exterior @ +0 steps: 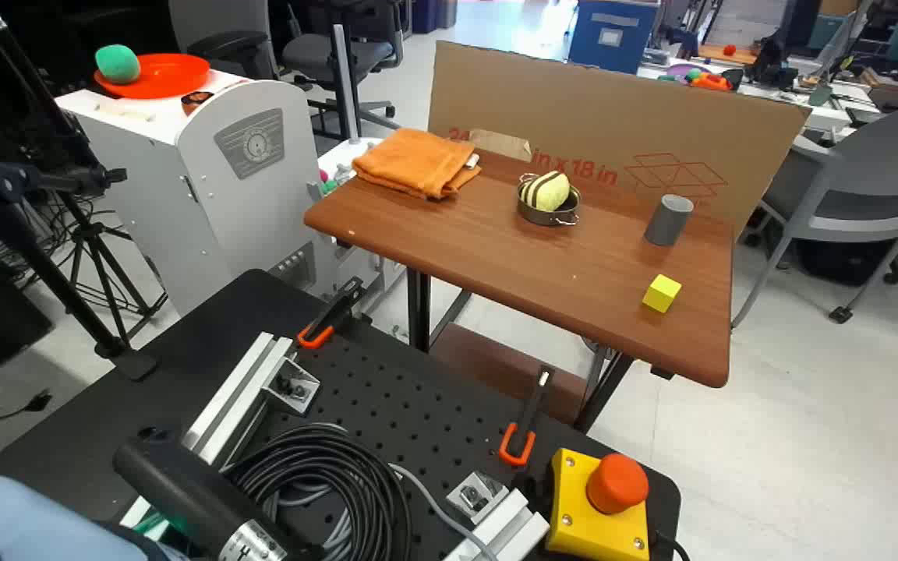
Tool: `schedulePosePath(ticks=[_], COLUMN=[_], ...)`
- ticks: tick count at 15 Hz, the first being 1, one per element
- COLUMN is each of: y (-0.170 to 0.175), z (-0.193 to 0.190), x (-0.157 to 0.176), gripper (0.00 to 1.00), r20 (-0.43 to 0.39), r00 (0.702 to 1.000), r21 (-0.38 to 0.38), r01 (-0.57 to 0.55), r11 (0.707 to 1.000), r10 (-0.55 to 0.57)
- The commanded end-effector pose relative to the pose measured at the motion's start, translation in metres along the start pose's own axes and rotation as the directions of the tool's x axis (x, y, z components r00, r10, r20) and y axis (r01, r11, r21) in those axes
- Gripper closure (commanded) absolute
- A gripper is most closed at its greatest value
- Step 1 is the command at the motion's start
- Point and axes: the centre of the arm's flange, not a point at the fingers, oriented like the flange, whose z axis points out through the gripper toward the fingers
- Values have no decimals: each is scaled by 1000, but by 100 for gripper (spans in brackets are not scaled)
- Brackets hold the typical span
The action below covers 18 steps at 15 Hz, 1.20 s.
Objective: Remove the yellow object from the silver bowl and put it on the table
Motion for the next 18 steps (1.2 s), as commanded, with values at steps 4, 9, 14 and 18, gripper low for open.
schedulePosePath(ticks=[4, 9, 14, 18], y=[0, -13, -58, -100], z=[0, 19, 63, 89], x=[0, 29, 99, 173], gripper=[0, 0, 0, 0], r20=[0, 63, 107, 68], r00=[1000, 995, 964, 937], r21=[0, 4, 18, 109], r01=[0, -84, -247, -350], r11=[1000, 996, 969, 930], r10=[0, 84, 244, 344])
